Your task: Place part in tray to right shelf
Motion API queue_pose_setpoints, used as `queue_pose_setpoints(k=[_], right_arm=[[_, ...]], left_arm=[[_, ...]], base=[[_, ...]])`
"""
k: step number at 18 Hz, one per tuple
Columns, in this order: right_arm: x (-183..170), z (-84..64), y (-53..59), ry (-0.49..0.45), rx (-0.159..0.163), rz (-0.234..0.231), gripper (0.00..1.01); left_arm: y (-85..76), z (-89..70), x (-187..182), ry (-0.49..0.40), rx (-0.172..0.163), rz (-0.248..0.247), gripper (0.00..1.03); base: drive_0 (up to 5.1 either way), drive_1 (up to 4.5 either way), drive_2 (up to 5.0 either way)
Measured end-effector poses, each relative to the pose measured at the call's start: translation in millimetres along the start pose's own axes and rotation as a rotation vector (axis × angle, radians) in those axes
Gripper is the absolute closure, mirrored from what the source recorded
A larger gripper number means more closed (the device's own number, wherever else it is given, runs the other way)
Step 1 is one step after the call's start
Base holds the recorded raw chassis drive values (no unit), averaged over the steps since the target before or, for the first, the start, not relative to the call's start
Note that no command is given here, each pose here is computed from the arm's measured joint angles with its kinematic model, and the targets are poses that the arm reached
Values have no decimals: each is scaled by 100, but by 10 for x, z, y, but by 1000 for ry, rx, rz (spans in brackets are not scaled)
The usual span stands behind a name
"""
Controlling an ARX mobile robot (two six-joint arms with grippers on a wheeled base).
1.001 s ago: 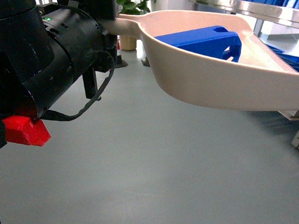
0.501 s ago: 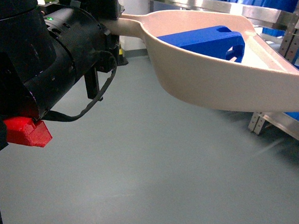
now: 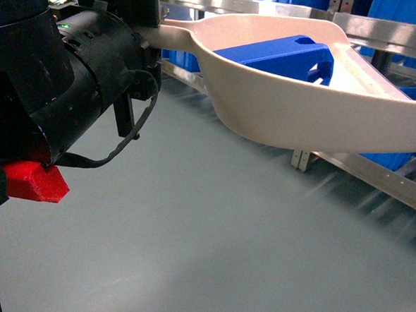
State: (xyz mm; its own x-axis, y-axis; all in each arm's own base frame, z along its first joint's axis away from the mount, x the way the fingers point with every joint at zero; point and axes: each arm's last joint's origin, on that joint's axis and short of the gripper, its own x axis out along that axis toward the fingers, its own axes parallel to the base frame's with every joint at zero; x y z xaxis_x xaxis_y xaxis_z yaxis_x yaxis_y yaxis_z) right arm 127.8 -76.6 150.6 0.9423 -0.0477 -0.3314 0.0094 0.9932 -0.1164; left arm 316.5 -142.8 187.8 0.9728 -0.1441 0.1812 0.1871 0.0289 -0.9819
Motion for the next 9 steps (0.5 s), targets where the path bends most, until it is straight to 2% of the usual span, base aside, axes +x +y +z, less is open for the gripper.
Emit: queue_pose_setpoints(k=[9], right_arm=[[0,0,0,0,0,0,3]], left_arm=[[0,5,1,-4,0,0,90]], base=[[-168,-168,-168]])
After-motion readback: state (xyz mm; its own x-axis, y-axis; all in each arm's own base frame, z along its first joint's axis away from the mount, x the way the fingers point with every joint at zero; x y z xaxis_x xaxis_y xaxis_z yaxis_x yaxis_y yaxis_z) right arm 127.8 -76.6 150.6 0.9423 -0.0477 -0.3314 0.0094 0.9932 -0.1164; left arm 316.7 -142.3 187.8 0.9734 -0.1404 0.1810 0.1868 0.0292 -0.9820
